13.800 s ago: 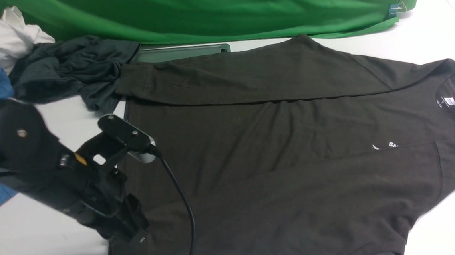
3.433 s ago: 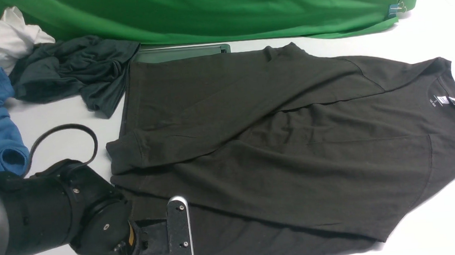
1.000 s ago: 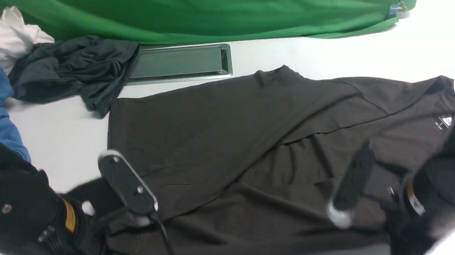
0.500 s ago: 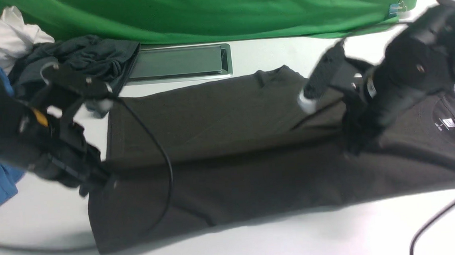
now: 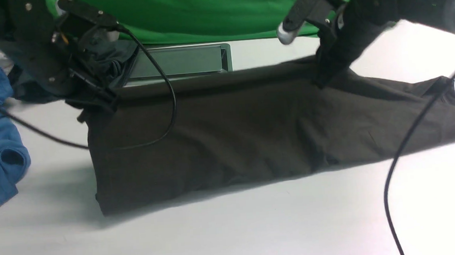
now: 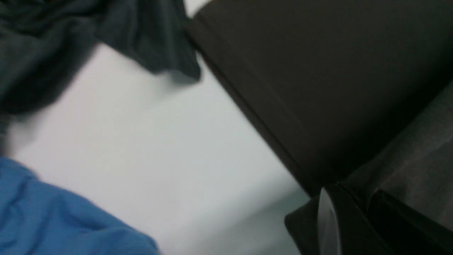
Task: Fold a long-sleeved shirt on a white desktop.
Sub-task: 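Fold the black garment in half by bringing its near edge over to the far edge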
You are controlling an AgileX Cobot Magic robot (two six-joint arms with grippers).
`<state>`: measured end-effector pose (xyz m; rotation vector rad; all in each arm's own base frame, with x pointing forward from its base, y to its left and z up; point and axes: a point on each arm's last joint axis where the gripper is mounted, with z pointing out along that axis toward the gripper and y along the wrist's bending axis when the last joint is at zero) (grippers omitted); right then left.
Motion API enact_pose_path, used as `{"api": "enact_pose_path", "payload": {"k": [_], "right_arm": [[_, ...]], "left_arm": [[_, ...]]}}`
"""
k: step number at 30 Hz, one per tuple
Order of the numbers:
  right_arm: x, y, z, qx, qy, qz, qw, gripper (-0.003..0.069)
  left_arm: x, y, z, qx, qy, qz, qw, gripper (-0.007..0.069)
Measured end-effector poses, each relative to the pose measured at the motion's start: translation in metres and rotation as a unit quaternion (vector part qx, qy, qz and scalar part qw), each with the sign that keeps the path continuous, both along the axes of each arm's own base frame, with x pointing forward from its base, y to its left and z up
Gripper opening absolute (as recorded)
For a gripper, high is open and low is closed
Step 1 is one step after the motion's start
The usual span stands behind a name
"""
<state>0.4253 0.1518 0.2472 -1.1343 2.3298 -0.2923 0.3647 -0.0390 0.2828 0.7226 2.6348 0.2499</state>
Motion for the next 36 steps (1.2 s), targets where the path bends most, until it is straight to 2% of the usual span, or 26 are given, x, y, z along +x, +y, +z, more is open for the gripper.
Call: {"api": "enact_pose_path", "payload": {"k": [7,12,15,18,19,20,23,25,29,32,34,35,36], "right_arm": [[0.034,0.01,-0.023,0.01,-0.029,0.012,0.999,0.0054],[0.054,0.016,-0.053,0.025,-0.063,0.026,0.997,0.0056],[0.063,0.015,-0.065,0.034,-0.084,0.03,0.995,0.0095],[0.068,0.014,-0.067,0.041,-0.106,0.033,0.993,0.0206],[0.068,0.013,-0.068,0.041,-0.108,0.034,0.993,0.0217],[0.071,0.013,-0.067,0.049,-0.121,0.032,0.991,0.0294],[0.077,0.013,-0.063,0.073,-0.164,0.035,0.983,0.0448],[0.08,0.011,-0.06,0.078,-0.18,0.036,0.98,0.0486],[0.083,0.001,-0.056,0.072,-0.189,0.03,0.979,0.0478],[0.079,-0.024,-0.04,0.074,-0.154,-0.034,0.985,0.0378],[0.075,-0.031,-0.03,0.078,-0.14,-0.058,0.985,0.0326],[0.066,-0.038,-0.013,0.087,-0.115,-0.082,0.986,0.0236],[0.061,-0.038,-0.005,0.09,-0.104,-0.079,0.987,0.0195]], "left_arm": [[0.029,0.006,-0.021,0.038,-0.004,0.0,0.999,0.0029],[0.053,0.014,-0.046,0.054,-0.032,0.011,0.998,0.0029],[0.064,0.016,-0.057,0.055,-0.051,0.011,0.997,0.0029],[0.07,0.017,-0.066,0.057,-0.054,0.008,0.997,0.0032],[0.07,0.017,-0.066,0.058,-0.054,0.008,0.997,0.0034],[0.072,0.017,-0.07,0.059,-0.053,0.007,0.997,0.0041],[0.076,0.018,-0.077,0.064,-0.058,0.0,0.996,0.0074],[0.079,0.018,-0.08,0.072,-0.067,-0.008,0.995,0.0107],[0.085,0.021,-0.081,0.087,-0.092,-0.026,0.992,0.0186],[0.094,0.028,-0.076,0.091,-0.143,-0.043,0.985,0.0265],[0.095,0.03,-0.075,0.084,-0.154,-0.037,0.984,0.0279],[0.095,0.031,-0.074,0.063,-0.158,-0.014,0.985,0.0281],[0.094,0.03,-0.073,0.045,-0.156,0.003,0.987,0.0268]]}}
